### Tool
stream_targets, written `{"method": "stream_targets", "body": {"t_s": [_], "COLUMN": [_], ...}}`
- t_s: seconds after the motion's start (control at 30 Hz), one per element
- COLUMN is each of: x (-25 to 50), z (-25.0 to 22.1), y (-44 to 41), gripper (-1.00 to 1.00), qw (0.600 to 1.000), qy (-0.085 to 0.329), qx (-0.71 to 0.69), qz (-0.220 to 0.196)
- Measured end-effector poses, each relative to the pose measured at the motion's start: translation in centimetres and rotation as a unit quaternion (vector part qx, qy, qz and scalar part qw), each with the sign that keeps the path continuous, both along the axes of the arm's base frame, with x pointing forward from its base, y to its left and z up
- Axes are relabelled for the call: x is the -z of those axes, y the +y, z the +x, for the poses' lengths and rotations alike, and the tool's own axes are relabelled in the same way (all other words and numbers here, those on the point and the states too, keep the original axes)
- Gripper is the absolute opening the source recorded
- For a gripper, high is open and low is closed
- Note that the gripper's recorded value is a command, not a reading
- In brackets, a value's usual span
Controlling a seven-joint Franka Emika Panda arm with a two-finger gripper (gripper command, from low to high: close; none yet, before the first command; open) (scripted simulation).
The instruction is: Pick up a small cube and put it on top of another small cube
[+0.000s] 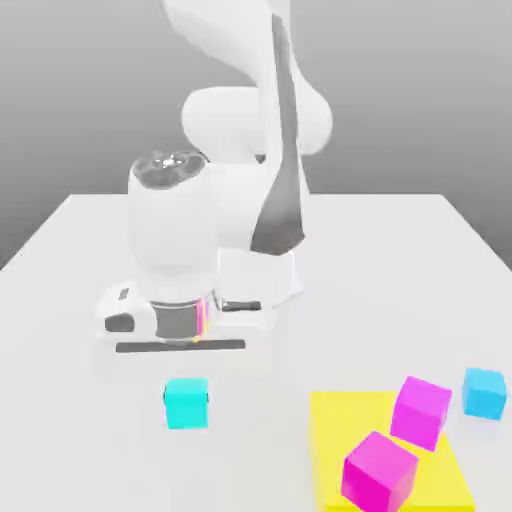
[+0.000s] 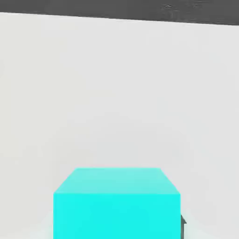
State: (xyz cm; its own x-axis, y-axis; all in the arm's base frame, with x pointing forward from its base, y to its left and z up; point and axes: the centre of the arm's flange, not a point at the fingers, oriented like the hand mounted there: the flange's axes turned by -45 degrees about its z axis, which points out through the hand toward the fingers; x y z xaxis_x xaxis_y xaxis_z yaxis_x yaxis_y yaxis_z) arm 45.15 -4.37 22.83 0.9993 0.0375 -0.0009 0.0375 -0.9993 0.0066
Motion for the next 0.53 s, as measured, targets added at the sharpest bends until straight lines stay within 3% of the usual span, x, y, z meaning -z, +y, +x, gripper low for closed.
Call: {"method": "stream_targets", "body": {"t_s": [0.3,0.4,0.43,0.53], "x": [-8.4,-4.8,-3.8,-3.8], "z": [7.4,7.8,7.7,7.7], "y": [15.6,16.5,16.6,16.6], "gripper": [-1.00,-1.00,1.00,1.00], "qw": [1.000,0.999,0.999,0.999], "qy": [0.000,0.000,0.000,0.000], "qx": [0.031,0.038,0.038,0.038], "qz": [0.004,0.005,0.005,0.005]}}
